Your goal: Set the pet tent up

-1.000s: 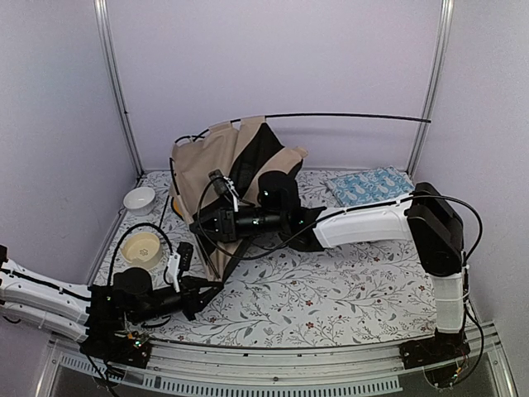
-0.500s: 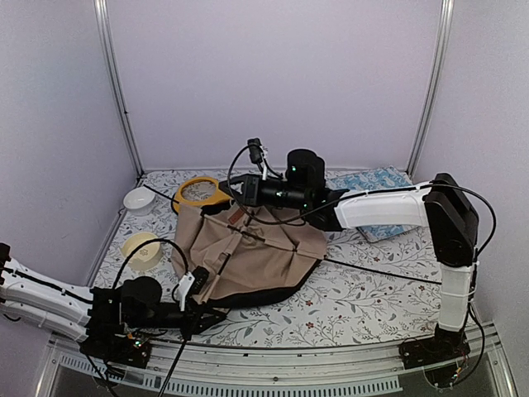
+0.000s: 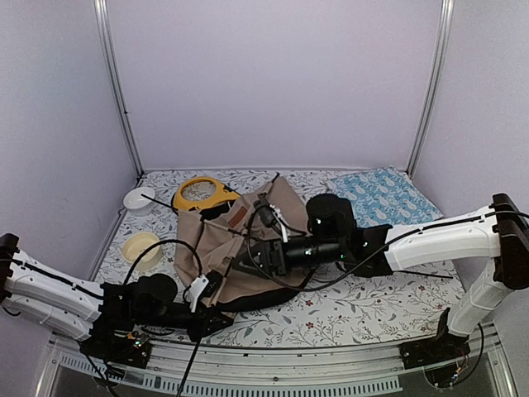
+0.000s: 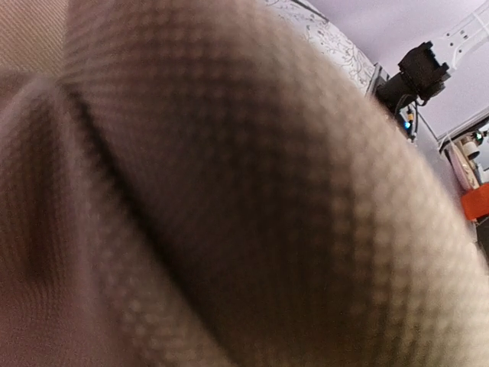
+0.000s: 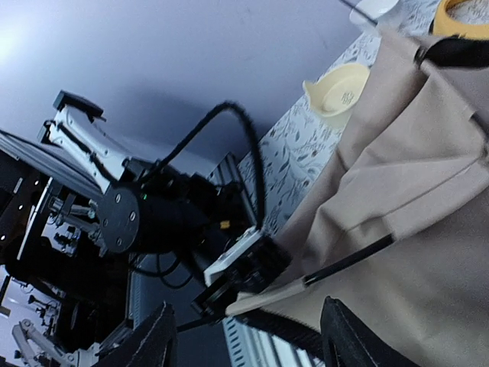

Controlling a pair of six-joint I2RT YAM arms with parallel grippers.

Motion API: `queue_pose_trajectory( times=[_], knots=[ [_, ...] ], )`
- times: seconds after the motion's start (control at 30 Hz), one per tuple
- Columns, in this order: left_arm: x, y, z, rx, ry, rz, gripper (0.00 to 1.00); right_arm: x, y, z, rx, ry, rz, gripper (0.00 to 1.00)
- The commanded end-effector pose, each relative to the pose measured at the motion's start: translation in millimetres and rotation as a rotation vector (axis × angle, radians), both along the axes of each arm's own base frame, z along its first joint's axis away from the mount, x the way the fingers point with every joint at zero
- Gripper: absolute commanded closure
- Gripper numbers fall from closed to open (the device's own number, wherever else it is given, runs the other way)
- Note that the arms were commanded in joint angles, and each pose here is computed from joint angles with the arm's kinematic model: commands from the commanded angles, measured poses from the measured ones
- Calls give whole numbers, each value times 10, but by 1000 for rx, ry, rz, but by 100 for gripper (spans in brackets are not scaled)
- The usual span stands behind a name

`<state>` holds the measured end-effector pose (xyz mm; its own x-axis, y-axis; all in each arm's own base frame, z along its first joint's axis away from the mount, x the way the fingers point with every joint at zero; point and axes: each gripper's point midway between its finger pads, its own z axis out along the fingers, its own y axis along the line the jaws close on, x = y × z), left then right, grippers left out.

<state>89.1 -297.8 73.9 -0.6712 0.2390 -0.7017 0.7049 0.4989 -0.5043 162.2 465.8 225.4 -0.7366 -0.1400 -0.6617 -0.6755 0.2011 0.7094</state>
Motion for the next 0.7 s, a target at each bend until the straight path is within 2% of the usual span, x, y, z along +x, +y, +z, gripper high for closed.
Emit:
queue_pose_trajectory(
  times=[0.0,0.33,0.5,0.67],
  knots=[
    [-72,-236,225,-62,45,-64,100,-692,41,-128,-75,110,33,30],
    [-161,-403,339,-67,70,-100,100,-2092,263,-306,-155,242,200,20],
    [-191,-416,334,-53,76,-93,100,-2548,300,-329,-166,290,249,19],
    [-222,-469,357,-46,67,-106,100,-2834,430,-287,-169,321,297,18]
  ],
)
